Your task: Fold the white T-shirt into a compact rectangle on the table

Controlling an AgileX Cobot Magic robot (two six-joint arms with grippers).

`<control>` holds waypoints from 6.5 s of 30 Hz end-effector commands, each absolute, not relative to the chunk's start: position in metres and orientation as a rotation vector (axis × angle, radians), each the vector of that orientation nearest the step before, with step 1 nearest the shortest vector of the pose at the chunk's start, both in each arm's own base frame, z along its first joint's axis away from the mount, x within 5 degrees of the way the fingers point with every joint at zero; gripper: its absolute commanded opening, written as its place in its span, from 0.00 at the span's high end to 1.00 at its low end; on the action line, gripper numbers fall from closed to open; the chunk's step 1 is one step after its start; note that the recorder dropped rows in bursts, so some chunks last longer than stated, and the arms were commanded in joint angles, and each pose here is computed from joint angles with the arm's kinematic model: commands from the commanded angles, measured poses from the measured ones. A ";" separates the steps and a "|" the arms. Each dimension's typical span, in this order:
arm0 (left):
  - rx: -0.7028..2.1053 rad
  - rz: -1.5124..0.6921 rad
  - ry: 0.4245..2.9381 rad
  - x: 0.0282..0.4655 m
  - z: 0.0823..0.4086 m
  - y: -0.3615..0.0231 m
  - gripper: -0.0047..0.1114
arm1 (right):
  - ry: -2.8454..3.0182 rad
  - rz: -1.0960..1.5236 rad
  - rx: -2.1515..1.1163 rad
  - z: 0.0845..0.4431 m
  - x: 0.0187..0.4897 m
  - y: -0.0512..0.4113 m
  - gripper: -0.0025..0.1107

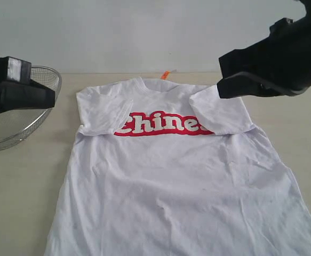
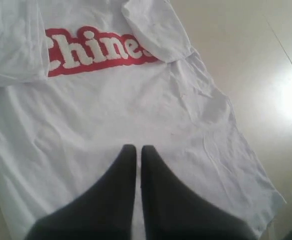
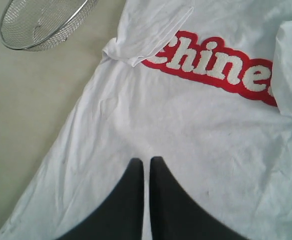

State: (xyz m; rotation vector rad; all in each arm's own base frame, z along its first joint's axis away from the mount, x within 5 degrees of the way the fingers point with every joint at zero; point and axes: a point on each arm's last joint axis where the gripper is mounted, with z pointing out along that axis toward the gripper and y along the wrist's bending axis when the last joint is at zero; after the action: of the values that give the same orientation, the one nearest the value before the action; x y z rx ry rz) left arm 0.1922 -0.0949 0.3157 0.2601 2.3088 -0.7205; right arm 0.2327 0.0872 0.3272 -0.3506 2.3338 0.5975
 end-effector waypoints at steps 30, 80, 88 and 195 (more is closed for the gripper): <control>0.423 -0.813 3.099 0.147 0.182 -0.093 0.34 | 3.203 0.275 0.245 0.203 0.193 -0.016 0.52; 0.198 -0.697 3.357 0.151 0.113 -0.090 0.49 | 3.244 0.225 0.415 0.116 0.190 -0.019 0.52; 0.170 -0.691 3.323 0.155 0.112 -0.090 0.49 | 3.244 0.267 0.402 0.117 0.190 -0.016 0.52; 0.409 -0.551 3.112 0.210 0.172 -0.098 0.46 | 3.205 0.257 0.251 0.164 0.211 -0.020 0.39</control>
State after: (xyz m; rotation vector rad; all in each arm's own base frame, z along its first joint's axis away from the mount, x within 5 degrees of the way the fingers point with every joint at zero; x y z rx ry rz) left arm 0.2147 -0.0991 0.1754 0.4188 3.0846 -0.5563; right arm 0.2159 -0.0183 0.1710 0.2535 3.1935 0.2872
